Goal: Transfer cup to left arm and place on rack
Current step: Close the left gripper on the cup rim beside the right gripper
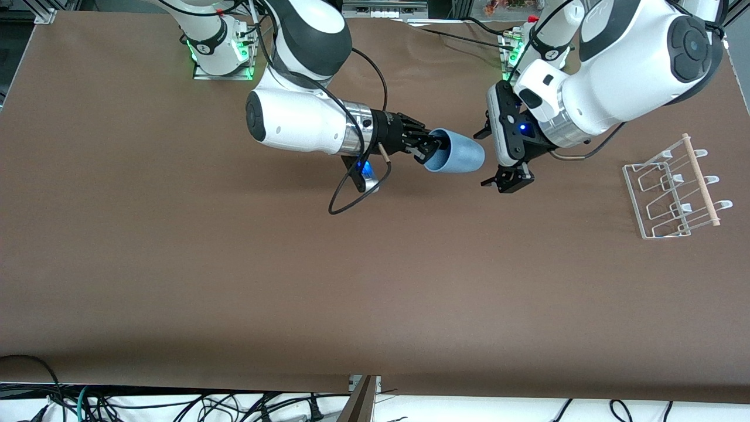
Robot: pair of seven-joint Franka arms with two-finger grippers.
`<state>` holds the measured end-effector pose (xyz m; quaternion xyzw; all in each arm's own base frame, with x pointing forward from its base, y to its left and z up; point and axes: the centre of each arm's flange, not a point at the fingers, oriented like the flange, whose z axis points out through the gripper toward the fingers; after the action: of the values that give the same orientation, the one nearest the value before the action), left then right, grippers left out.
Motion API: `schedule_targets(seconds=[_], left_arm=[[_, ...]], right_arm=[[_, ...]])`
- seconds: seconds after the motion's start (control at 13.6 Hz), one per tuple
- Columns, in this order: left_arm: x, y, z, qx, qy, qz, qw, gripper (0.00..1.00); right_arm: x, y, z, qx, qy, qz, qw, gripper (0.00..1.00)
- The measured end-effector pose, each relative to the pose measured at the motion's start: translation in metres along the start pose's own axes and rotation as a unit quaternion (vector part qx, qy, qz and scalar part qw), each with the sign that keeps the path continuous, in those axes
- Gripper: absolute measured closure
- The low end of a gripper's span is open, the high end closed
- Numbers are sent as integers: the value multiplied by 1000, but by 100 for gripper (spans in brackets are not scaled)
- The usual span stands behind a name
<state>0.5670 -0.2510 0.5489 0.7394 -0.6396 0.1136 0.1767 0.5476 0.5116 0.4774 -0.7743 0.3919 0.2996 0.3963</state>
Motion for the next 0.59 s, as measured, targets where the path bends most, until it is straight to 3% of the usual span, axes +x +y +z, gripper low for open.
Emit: schedule_targets(seconds=[0.59], left_arm=[[10, 10, 33, 11, 32, 0, 999, 0]], right_arm=[[1, 0, 0, 1, -1, 1, 1000, 95]])
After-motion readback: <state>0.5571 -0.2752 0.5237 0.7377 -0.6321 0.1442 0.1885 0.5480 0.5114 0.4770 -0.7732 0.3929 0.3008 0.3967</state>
